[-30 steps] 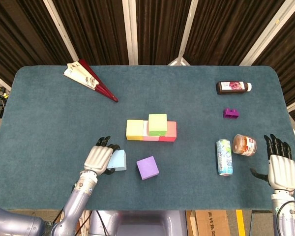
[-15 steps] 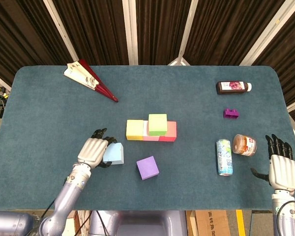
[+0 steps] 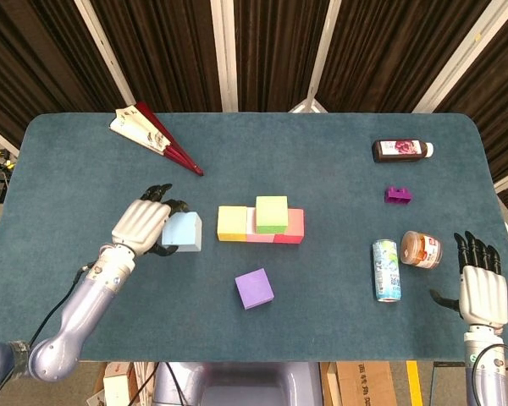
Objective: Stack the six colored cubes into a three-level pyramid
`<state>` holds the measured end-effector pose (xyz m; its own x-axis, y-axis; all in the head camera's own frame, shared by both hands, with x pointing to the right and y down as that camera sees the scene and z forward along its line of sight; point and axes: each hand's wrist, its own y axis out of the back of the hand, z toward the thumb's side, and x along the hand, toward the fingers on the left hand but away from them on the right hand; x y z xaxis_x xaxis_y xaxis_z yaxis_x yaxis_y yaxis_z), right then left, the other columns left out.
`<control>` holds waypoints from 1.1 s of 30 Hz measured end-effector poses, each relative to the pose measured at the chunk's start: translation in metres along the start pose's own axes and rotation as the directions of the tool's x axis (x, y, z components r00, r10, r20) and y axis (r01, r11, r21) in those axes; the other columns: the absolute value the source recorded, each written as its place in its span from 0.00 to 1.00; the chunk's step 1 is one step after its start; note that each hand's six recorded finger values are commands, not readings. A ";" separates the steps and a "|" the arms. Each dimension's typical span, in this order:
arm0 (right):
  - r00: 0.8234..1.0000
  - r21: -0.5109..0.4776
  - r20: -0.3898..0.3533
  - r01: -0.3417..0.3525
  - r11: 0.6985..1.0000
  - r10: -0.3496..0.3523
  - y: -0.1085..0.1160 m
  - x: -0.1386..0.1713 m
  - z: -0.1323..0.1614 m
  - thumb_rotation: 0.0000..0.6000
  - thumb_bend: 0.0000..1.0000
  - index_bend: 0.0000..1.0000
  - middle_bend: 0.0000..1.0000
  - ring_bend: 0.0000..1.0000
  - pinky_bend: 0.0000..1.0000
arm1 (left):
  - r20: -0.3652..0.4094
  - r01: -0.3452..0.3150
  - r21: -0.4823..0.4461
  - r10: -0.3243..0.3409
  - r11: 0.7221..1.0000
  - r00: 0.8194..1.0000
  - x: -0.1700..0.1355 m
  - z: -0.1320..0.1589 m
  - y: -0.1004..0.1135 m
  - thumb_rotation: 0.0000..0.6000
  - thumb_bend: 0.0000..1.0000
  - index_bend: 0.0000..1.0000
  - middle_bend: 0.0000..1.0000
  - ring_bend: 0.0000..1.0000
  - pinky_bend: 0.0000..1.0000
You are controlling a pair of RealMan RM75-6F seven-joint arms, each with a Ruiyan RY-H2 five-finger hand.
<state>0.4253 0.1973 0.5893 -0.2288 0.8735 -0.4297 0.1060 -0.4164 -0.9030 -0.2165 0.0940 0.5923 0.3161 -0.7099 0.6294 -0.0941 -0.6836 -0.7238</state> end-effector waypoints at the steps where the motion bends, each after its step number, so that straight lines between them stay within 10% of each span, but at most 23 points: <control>1: 1.000 0.002 0.002 -0.002 1.000 0.002 -0.001 0.000 0.000 1.00 0.13 0.00 0.01 0.00 0.00 | 0.004 -0.003 -0.013 0.004 1.000 1.000 0.003 0.000 0.002 1.00 0.43 0.31 0.34 0.00 0.00; 33: 0.999 0.006 0.043 -0.009 1.000 0.009 0.000 -0.003 -0.008 1.00 0.13 0.00 0.01 0.00 0.00 | 0.004 -0.039 0.032 0.039 0.999 0.999 0.073 0.027 -0.001 1.00 0.42 0.31 0.33 0.00 0.00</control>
<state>0.4333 0.1969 0.5910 -0.2695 0.8581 -0.4371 0.1020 -0.4259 -0.8990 -0.1674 0.0474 0.6315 0.3155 -0.7357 0.5994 -0.0758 -0.6492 -0.7569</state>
